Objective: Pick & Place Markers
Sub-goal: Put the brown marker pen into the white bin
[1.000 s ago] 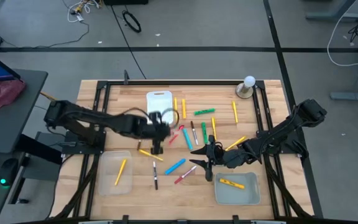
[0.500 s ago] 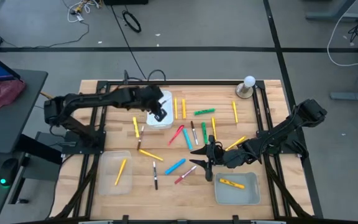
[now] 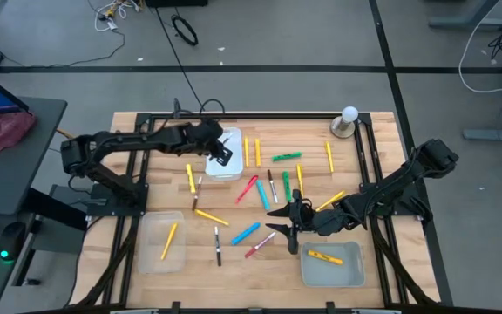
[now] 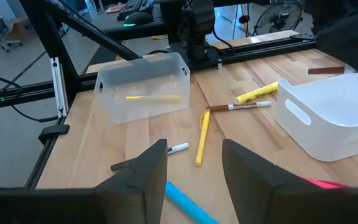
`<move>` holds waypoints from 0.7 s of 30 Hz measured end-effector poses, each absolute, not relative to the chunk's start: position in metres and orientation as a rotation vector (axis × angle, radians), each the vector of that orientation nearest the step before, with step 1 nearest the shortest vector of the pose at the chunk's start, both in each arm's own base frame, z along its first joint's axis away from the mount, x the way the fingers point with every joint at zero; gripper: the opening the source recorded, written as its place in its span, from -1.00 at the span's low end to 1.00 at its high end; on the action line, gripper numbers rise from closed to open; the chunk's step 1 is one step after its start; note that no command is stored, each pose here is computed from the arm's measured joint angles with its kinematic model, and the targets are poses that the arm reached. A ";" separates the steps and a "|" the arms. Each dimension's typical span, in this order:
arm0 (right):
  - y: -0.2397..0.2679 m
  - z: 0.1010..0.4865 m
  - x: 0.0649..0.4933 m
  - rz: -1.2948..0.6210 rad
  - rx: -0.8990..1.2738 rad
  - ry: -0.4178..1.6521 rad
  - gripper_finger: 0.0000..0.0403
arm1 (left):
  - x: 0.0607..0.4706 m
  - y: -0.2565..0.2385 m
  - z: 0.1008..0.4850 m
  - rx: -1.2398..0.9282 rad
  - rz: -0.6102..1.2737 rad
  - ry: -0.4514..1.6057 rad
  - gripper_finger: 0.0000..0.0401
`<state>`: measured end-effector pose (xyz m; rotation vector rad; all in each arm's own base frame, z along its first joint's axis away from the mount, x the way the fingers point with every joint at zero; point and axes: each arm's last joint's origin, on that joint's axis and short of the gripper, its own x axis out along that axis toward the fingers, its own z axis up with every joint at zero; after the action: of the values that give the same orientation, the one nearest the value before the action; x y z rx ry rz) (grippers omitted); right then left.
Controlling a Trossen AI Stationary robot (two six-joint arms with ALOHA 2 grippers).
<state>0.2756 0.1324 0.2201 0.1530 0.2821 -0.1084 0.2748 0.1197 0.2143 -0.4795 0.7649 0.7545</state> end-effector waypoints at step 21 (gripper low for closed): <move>0.130 0.222 0.277 -0.114 0.163 0.267 -0.22 | 0.288 0.134 0.163 -0.521 0.800 0.873 -0.79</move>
<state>0.2772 0.1303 0.2216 0.1626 0.2667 -0.1142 0.2877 0.1345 0.1629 -0.5214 0.8730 0.8003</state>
